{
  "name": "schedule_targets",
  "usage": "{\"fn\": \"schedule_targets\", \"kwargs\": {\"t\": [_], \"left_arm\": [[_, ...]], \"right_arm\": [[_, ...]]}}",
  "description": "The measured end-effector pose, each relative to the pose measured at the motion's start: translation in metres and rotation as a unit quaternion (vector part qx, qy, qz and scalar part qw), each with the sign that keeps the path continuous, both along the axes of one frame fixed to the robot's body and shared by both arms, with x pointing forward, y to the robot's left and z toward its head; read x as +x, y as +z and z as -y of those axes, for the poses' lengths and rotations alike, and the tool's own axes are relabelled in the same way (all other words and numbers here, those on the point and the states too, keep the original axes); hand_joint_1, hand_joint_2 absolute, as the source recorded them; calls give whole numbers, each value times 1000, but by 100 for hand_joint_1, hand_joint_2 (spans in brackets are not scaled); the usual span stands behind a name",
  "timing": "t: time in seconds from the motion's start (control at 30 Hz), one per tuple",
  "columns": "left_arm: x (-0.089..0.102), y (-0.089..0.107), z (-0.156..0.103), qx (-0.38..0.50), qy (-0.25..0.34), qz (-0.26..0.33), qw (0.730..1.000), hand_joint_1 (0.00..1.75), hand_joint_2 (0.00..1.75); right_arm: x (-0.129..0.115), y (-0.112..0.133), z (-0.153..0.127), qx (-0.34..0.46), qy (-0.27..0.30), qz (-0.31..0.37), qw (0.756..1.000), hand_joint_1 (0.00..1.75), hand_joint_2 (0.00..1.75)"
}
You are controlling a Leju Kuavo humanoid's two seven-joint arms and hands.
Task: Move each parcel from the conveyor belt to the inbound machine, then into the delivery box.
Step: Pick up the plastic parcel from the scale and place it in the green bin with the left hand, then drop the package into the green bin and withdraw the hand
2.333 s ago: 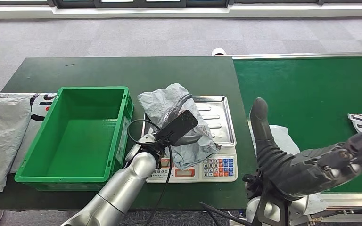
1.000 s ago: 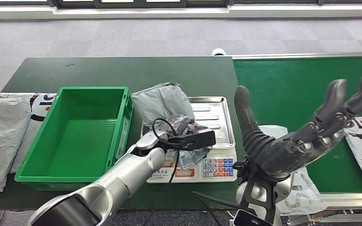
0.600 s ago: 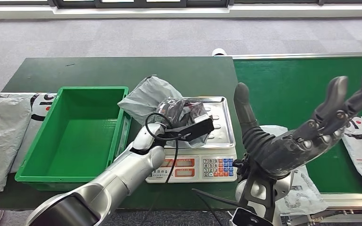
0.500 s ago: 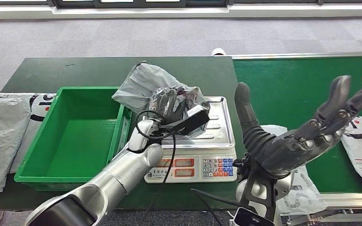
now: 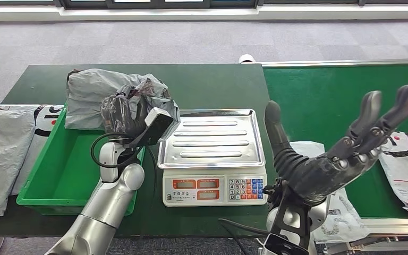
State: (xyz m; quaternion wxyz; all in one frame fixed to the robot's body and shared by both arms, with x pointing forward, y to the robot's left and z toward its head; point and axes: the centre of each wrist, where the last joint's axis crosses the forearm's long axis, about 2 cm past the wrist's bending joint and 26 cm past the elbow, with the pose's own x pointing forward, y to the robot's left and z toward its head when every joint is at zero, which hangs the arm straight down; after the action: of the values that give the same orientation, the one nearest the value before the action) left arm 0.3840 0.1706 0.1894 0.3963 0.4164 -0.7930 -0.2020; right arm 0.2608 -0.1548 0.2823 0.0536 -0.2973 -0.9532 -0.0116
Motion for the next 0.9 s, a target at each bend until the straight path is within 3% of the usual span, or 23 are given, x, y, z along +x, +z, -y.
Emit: {"fn": "schedule_targets", "kwargs": {"t": [0.3,0.6,0.73,0.9], "left_arm": [[-3,-7,-20,-3,36,0,999,175,175],[3,-49,-54,-22,123,-123,985,175,175],[4,-69,-77,-24,159,-184,970,175,175],[11,-81,-97,-9,181,-277,943,175,175]], "right_arm": [[-1,-4,1,-8,-8,-7,1000,0,175],[-5,-11,5,-13,-19,-16,1000,0,175],[-7,-12,6,-8,-17,-17,1000,0,175],[-8,-12,7,-7,-17,-19,1000,0,175]]}}
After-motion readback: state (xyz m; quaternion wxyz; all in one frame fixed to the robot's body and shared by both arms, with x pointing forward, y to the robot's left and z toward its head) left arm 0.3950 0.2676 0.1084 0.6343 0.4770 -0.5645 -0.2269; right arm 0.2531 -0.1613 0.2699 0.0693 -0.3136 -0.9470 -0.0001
